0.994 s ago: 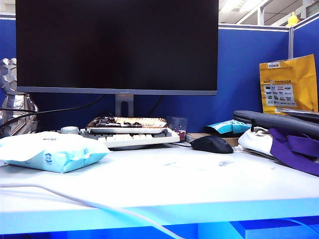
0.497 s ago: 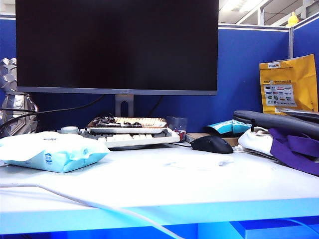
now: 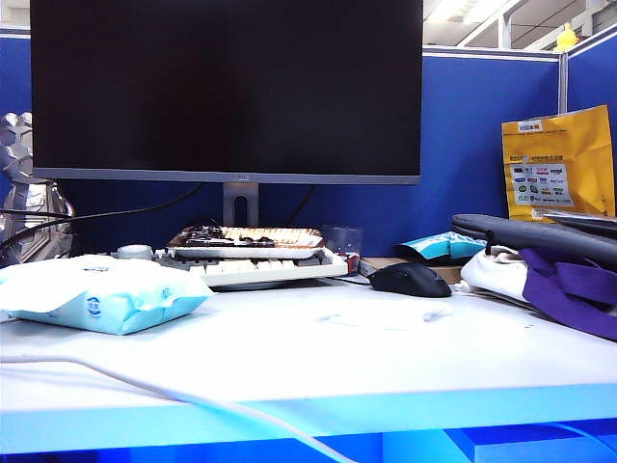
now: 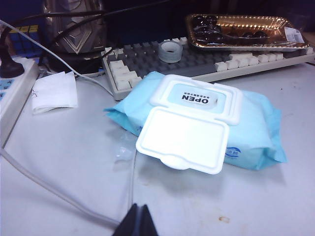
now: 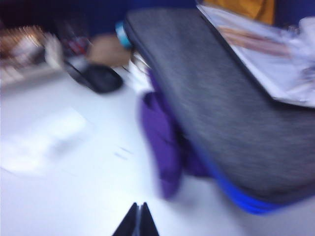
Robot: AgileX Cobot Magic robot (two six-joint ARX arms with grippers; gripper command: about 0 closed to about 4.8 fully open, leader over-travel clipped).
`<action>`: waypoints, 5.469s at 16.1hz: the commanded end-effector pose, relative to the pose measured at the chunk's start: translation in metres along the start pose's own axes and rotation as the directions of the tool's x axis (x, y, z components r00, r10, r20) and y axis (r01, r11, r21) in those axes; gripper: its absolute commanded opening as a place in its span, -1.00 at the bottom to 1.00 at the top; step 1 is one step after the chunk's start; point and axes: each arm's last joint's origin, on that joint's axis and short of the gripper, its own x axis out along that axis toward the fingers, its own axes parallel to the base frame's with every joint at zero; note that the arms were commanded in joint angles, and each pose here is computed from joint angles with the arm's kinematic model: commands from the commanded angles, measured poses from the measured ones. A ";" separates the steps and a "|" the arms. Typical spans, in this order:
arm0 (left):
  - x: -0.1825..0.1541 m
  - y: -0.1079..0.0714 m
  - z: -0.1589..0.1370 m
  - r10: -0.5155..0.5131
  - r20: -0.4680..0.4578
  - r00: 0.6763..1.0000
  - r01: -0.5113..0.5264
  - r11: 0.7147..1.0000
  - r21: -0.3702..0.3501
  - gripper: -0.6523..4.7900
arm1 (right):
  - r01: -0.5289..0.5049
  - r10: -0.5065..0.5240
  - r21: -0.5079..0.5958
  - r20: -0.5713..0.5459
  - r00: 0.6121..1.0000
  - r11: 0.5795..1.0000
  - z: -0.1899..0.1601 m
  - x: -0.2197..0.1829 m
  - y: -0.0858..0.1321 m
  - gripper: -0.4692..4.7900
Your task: Use the wet wipes on the table to wipe the cherry juice off the table, then put the wipes back on the table.
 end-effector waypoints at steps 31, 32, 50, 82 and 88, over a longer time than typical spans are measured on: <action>0.000 0.000 -0.001 -0.003 -0.009 1.000 0.003 1.000 0.004 -0.78 | -0.278 0.186 -0.105 -0.520 0.834 0.955 0.192 0.213 0.132 -0.84; 0.000 0.000 -0.001 -0.003 -0.009 1.000 0.003 1.000 0.004 -0.78 | -0.284 0.189 -0.093 -0.549 0.815 0.954 0.182 0.220 0.135 -0.84; 0.000 0.000 -0.001 -0.003 -0.009 1.000 0.003 1.000 0.004 -0.78 | -0.361 0.200 0.016 -0.855 0.478 0.932 0.061 0.277 0.139 -0.25; 0.000 0.000 -0.001 -0.003 -0.009 1.000 0.003 1.000 0.004 -0.78 | -0.516 0.313 -0.165 -0.629 0.712 0.840 0.045 0.380 0.208 -0.83; 0.000 0.000 -0.001 -0.003 -0.009 1.000 0.003 1.000 0.004 -0.78 | -0.400 0.196 -0.248 -0.578 0.792 0.882 0.050 0.403 0.220 -0.83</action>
